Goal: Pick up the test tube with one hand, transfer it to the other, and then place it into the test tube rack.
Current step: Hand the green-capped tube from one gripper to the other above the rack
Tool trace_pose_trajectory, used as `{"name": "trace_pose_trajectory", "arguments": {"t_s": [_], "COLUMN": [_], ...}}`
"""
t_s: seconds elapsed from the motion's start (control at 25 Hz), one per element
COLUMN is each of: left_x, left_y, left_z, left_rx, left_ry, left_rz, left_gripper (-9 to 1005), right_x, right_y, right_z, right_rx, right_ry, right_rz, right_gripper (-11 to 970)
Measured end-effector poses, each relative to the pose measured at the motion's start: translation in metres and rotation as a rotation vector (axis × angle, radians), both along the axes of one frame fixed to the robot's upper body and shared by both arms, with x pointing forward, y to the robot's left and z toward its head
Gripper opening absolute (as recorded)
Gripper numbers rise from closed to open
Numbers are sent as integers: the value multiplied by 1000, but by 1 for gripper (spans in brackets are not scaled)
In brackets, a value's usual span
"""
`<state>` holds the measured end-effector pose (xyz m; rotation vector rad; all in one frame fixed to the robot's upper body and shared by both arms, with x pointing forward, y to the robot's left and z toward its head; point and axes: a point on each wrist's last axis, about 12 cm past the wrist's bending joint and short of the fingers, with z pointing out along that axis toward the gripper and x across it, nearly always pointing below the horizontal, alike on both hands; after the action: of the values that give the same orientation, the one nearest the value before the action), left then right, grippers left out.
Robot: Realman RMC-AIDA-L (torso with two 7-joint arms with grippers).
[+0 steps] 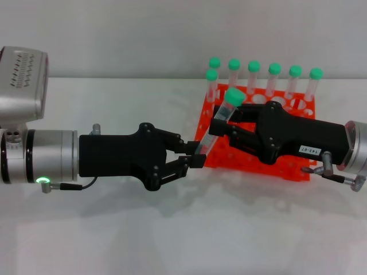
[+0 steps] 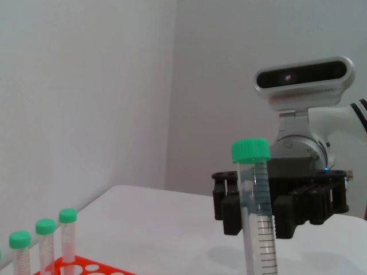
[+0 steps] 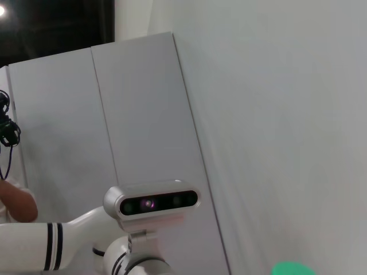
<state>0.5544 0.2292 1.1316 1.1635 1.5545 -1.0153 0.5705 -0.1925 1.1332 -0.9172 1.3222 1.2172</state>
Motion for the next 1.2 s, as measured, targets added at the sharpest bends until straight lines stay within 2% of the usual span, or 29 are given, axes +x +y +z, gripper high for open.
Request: {"name": "trace_pose_trajectory", "arguments": {"t_s": [0.08,0.32,0.56,1.0,1.2], "left_x": [0,1,3,3,0], "left_y": [0,-1,-2,0,8], "left_z": [0,-1,-2,-2,-5], "left_rx": [1,1,11,10,-4], "left_ry": [1,2,0,6,18], "left_rz": [2,4,15,25,62], "left_gripper": [217,223,229,240,431], "right_x": [0,0,2,4,5], "right_y": [0,1,3,2,2], "right_z": [0,0,0,-2,-3], "right_rx": [1,0,-10,-25,-32], "right_ry": [-4,-21,-23,-32,-29], "right_rz": [-2,-5,-15,-35,-46], "right_gripper": [265,266,204,213,217]}}
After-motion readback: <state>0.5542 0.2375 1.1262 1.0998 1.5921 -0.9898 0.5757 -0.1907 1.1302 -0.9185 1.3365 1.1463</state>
